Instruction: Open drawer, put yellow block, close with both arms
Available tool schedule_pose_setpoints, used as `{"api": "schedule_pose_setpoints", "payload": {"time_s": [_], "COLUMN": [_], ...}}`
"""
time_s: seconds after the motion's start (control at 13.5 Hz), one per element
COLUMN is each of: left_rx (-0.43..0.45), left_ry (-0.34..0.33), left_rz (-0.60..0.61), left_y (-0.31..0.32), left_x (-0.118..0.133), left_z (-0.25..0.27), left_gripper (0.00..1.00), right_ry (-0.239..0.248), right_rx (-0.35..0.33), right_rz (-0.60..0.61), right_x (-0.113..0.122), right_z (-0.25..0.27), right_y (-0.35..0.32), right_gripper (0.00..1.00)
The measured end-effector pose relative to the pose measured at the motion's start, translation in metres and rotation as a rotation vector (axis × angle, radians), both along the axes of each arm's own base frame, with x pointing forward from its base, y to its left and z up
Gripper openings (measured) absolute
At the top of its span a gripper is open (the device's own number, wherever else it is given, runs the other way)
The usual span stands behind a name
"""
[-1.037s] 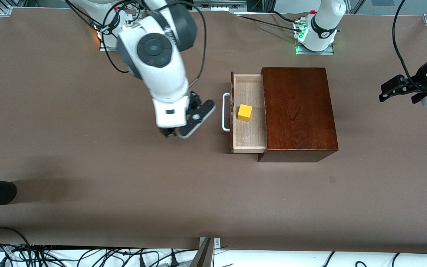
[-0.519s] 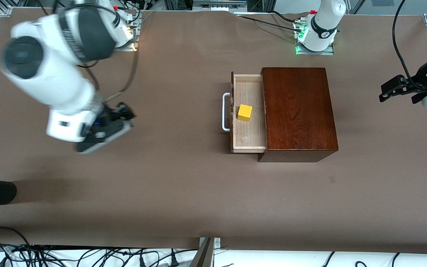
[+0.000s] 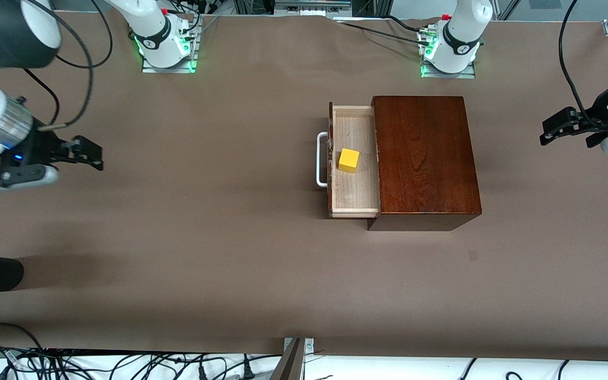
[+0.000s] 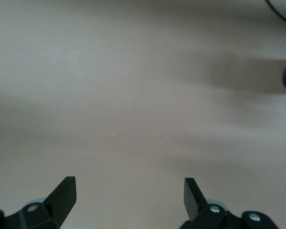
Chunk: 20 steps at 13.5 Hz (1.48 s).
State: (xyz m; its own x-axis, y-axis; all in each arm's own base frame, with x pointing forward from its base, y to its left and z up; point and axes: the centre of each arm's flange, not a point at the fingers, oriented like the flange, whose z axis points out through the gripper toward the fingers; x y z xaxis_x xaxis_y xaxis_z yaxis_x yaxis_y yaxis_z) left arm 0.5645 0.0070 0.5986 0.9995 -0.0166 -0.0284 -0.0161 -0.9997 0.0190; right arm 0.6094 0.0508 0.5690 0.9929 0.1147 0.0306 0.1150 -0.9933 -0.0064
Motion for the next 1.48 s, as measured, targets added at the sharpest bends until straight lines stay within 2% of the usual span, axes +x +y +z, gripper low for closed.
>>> {"api": "schedule_pose_setpoints", "payload": {"time_s": [0.3, 0.74, 1.48], "left_rx": [0.0, 0.0, 0.0], "left_ry": [0.0, 0.0, -0.017], "left_rz": [0.0, 0.0, -0.007], "left_y": [0.0, 0.0, -0.004], "left_x": [0.0, 0.0, 0.002], "left_z": [0.0, 0.0, 0.007], "left_gripper": [1.0, 1.0, 1.0], "right_ry": [-0.007, 0.02, 0.04], "right_rx": [0.006, 0.01, -0.001], "right_rz": [-0.101, -0.246, -0.267], "right_x": [-0.016, -0.03, -0.03], "right_z": [0.016, 0.026, 0.02], "right_y": [-0.041, -0.075, -0.081], "right_gripper": [1.0, 1.0, 1.0]}}
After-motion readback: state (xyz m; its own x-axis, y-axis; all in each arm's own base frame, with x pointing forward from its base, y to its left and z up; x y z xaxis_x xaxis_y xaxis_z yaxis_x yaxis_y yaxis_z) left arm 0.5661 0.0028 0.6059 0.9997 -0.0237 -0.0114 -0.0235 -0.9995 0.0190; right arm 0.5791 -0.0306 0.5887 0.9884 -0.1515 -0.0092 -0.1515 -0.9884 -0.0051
